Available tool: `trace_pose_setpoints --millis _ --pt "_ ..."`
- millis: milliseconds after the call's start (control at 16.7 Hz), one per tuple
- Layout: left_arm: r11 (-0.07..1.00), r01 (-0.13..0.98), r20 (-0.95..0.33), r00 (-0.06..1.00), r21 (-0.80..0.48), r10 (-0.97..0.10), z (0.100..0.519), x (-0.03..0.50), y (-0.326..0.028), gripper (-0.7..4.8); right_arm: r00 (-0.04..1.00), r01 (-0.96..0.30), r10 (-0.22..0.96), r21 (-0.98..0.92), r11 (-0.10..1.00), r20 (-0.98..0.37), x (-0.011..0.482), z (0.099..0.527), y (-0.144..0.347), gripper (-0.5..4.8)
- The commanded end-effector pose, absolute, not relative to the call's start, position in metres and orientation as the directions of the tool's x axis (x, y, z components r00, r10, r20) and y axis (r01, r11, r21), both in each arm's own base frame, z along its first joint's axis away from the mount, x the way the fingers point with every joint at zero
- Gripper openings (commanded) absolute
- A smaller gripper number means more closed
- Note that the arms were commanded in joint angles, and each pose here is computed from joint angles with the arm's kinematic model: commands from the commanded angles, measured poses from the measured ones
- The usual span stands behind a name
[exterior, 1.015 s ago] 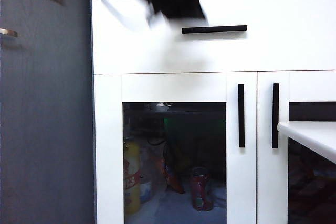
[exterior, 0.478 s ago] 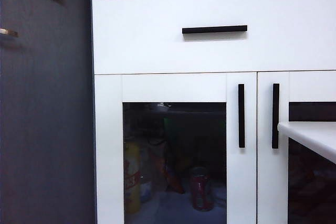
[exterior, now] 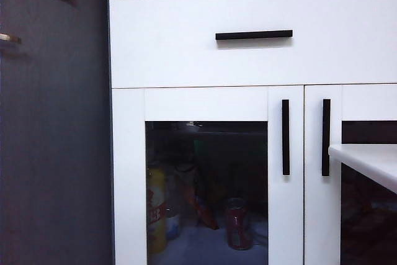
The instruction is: Open the left door of the white cabinet, pick up a can of beverage from the table on the right, place it inside the cabinet, and finally close the cabinet door.
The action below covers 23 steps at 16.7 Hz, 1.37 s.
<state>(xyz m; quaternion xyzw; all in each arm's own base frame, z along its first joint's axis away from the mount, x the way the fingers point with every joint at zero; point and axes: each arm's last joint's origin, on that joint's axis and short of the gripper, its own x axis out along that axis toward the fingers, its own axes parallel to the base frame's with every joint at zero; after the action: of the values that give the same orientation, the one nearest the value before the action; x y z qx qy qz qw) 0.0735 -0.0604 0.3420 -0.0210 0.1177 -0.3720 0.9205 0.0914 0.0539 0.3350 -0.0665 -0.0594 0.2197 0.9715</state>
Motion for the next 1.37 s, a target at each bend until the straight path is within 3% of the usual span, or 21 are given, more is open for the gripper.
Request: trace_pose_setpoints --millis 60,239,418,597,776,1075,1373 --pt "0.737 0.663 -0.176 0.716 -0.130 -0.675 0.301 0.096 -0.077 -0.06 0.893 -0.417 0.435 -0.150 0.896 0.116 0.077 0.305 0.045 1.47" --pt "0.749 0.649 -0.227 0.716 -0.131 -0.660 0.263 0.112 -0.088 -0.06 0.894 -0.418 0.435 -0.151 0.896 0.110 0.072 0.278 0.042 1.47" --pt "0.780 0.613 -0.363 0.702 -0.129 -0.612 0.237 0.122 -0.094 -0.06 0.898 -0.424 0.436 -0.158 0.892 0.053 0.076 0.250 0.044 1.48" --pt "0.785 0.604 -0.423 0.680 -0.140 -0.599 0.230 0.121 -0.094 -0.06 0.895 -0.447 0.437 -0.173 0.878 -0.090 0.078 0.229 0.046 1.47" --pt "0.786 0.603 -0.422 0.681 -0.139 -0.598 0.230 0.121 -0.094 -0.06 0.882 -0.462 0.429 -0.182 0.868 -0.196 0.077 0.217 0.045 1.48" --pt "0.769 0.623 -0.317 0.708 -0.139 -0.631 0.230 0.100 -0.079 -0.06 0.900 -0.435 0.426 -0.172 0.884 -0.090 0.070 0.204 0.039 1.48" --pt "0.801 0.580 -0.288 0.750 -0.147 -0.596 0.197 0.091 -0.061 -0.06 0.957 -0.286 0.273 -0.173 0.942 -0.098 0.079 0.193 0.029 1.47"
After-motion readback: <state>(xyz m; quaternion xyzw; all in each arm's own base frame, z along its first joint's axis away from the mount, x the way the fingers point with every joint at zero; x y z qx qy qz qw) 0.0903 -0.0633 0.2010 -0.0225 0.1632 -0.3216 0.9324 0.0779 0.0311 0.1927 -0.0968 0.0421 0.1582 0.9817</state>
